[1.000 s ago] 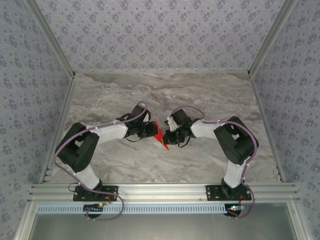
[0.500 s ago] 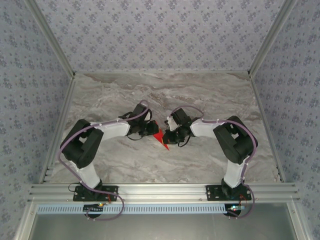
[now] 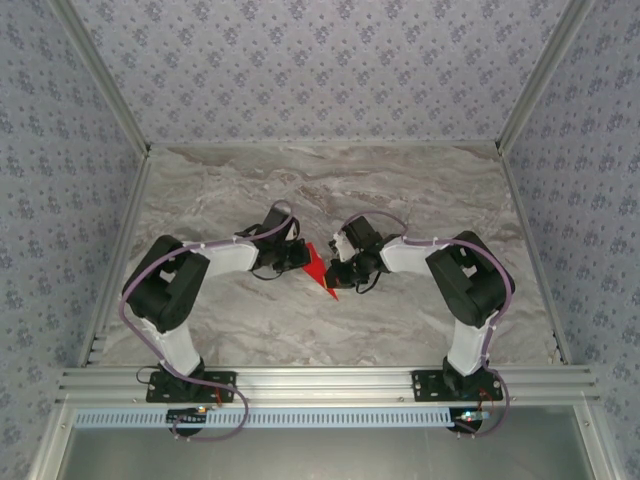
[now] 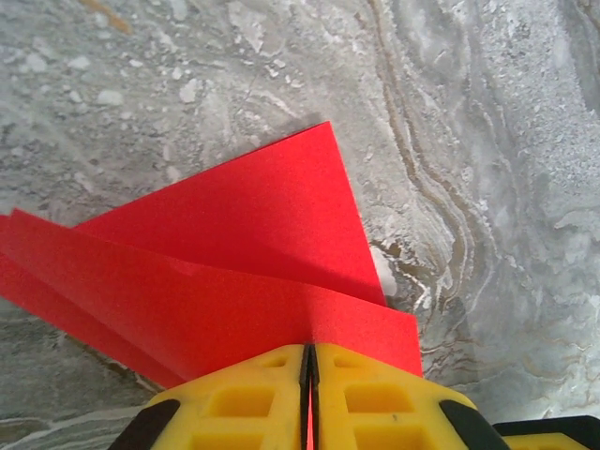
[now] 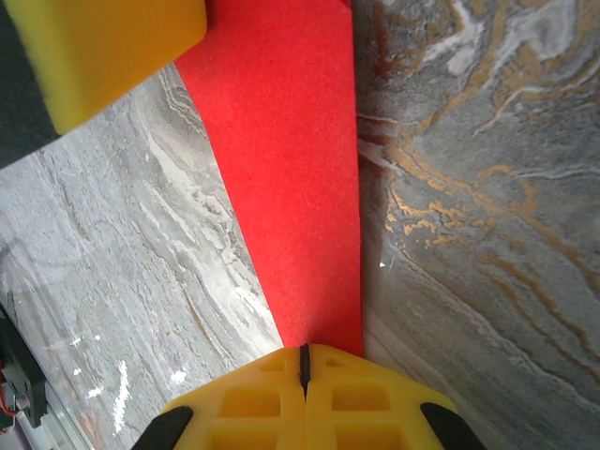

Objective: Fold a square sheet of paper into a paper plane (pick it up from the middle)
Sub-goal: Fold the wing for the fifth time at the center of the table.

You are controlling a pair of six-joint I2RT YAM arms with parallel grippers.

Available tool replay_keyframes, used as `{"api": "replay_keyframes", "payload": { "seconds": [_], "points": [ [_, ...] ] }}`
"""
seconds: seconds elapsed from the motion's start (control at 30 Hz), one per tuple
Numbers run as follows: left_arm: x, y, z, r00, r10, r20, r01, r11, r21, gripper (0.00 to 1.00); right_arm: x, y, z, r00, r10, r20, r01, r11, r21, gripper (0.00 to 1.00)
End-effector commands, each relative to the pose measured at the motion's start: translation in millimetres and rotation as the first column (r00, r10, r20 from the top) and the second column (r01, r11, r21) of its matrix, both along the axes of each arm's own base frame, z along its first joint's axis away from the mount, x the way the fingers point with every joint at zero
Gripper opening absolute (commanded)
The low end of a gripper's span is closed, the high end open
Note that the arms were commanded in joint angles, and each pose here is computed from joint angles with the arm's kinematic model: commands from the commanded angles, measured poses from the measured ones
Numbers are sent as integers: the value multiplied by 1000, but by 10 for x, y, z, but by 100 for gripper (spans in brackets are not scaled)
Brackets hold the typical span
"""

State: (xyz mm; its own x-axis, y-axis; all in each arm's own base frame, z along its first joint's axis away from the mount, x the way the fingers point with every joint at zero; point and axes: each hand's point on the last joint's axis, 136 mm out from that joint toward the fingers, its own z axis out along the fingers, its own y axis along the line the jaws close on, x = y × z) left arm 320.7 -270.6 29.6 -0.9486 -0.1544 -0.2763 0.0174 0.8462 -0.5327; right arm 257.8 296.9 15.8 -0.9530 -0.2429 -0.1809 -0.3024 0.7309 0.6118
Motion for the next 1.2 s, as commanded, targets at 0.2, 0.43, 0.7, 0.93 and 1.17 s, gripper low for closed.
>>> {"api": "replay_keyframes", "payload": {
  "seconds": [0.2,0.43,0.7,0.93,1.17],
  "points": [
    [0,111,-158,999,42,-21,-42,999,32,11,-273,-397,-595,994,-25,-107,-1,973,-230,0],
    [-24,189,-226,998,63,-31,-61,997,50,11,-295,-436,-640,993,-29,-118,-1,967,-253,0],
    [-73,326,-334,995,94,-45,-91,994,65,11,-357,-515,-715,989,-29,-143,-14,956,-293,0],
    [-68,557,-349,989,146,-36,-143,987,69,11,-428,-639,-798,986,-38,-163,-21,936,-350,0],
    [41,866,-197,980,199,1,-199,976,89,11,-430,-646,-806,985,-39,-165,-23,934,-358,0]
  ]
}}
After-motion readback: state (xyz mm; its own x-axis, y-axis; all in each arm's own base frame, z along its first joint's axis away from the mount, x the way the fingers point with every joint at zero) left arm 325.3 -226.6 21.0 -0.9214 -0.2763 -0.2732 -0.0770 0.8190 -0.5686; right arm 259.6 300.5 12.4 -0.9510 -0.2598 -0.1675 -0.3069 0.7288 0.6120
